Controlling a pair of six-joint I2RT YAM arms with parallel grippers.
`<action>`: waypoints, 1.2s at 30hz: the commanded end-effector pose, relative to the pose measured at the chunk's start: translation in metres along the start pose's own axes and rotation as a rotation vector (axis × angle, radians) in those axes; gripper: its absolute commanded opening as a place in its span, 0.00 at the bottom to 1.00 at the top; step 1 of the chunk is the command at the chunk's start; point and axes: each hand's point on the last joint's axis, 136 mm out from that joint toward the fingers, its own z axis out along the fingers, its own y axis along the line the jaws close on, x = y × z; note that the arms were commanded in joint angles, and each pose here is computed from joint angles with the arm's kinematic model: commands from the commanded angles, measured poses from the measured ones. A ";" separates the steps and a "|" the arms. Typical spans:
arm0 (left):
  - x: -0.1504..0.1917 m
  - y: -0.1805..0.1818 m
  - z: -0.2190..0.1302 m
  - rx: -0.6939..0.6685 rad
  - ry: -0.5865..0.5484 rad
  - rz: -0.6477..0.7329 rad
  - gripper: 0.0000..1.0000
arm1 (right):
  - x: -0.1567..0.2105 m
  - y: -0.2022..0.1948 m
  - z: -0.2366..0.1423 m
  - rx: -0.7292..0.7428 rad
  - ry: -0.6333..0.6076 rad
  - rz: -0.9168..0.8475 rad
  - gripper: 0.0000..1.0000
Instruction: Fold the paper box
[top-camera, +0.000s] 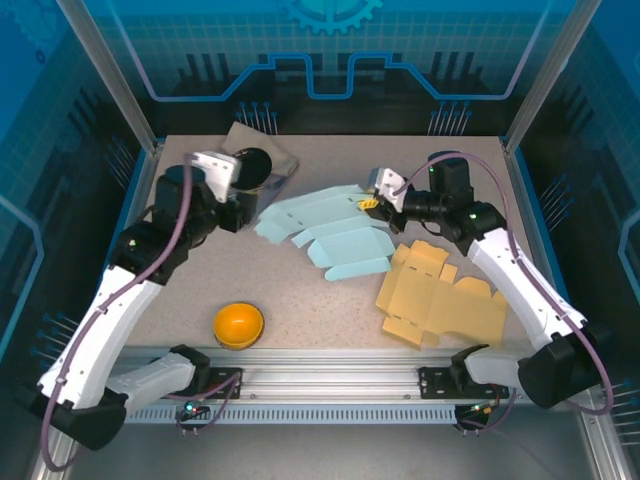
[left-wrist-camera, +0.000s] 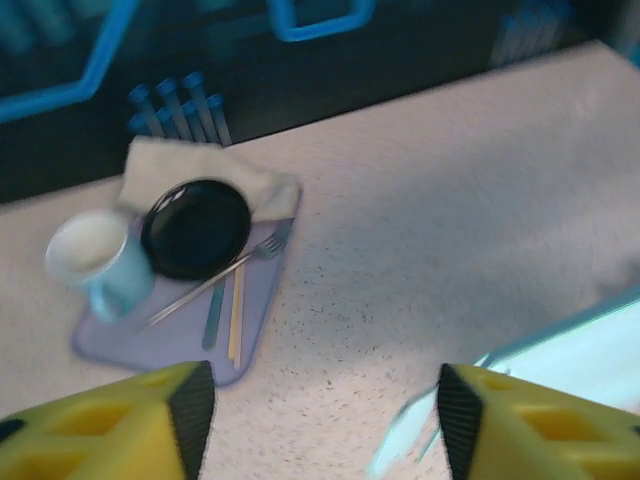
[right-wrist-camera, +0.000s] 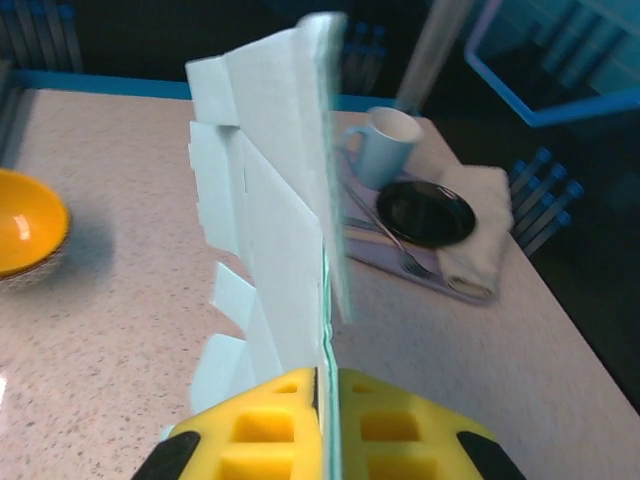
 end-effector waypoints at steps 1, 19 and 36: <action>0.016 0.028 0.013 -0.051 0.048 -0.372 0.66 | -0.010 -0.032 -0.023 0.137 -0.096 0.183 0.00; 0.027 -0.003 0.102 0.236 0.126 -0.308 0.57 | 0.004 -0.025 -0.035 -0.131 -0.203 0.287 0.00; 0.031 -0.065 0.052 0.403 -0.035 -0.049 0.64 | 0.005 -0.017 -0.034 -0.190 -0.176 0.229 0.00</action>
